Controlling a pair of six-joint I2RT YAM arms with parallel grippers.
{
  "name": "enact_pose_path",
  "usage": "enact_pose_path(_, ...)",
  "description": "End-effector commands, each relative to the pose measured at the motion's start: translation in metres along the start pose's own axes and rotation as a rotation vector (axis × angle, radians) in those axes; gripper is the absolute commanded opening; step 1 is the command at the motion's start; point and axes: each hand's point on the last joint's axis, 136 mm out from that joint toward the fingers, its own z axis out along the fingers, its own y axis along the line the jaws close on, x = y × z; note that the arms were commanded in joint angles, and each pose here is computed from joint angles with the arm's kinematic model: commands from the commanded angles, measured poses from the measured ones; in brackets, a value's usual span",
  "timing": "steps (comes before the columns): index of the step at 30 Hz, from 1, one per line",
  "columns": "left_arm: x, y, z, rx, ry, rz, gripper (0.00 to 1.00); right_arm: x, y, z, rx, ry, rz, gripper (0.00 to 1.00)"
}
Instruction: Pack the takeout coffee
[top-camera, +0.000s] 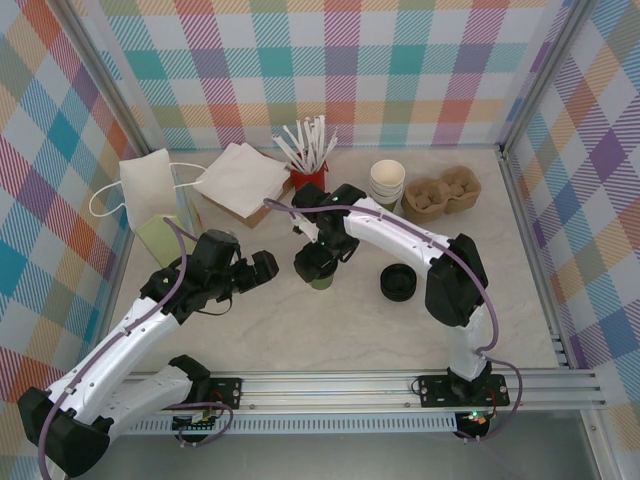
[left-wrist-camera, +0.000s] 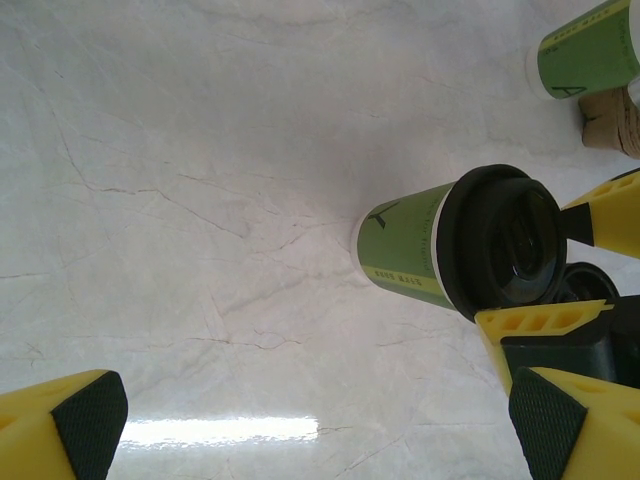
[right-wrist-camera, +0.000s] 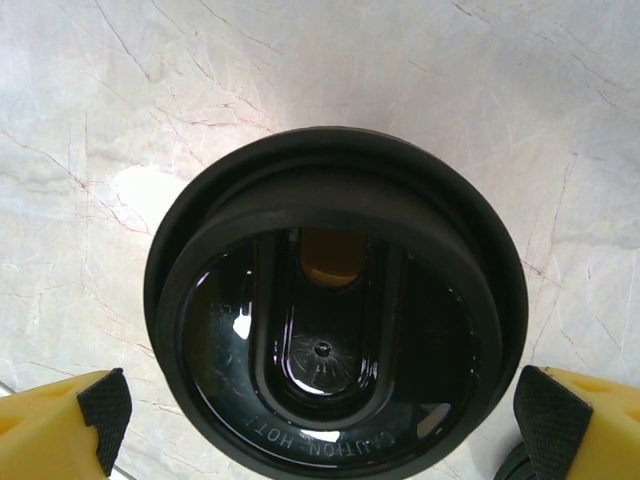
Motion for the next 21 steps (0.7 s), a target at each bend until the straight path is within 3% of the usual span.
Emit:
enact_pose_path(1, 0.002, 0.009, 0.004, -0.031, 0.008, -0.02, 1.0, -0.005, 0.007, 0.001, -0.029, 0.002, -0.016, 1.0)
enact_pose_path(21, 0.003, 0.012, 0.005, -0.045, 0.009, -0.012, 1.0, -0.001, 0.002, 0.039, -0.012, 0.081, -0.027, 0.97)
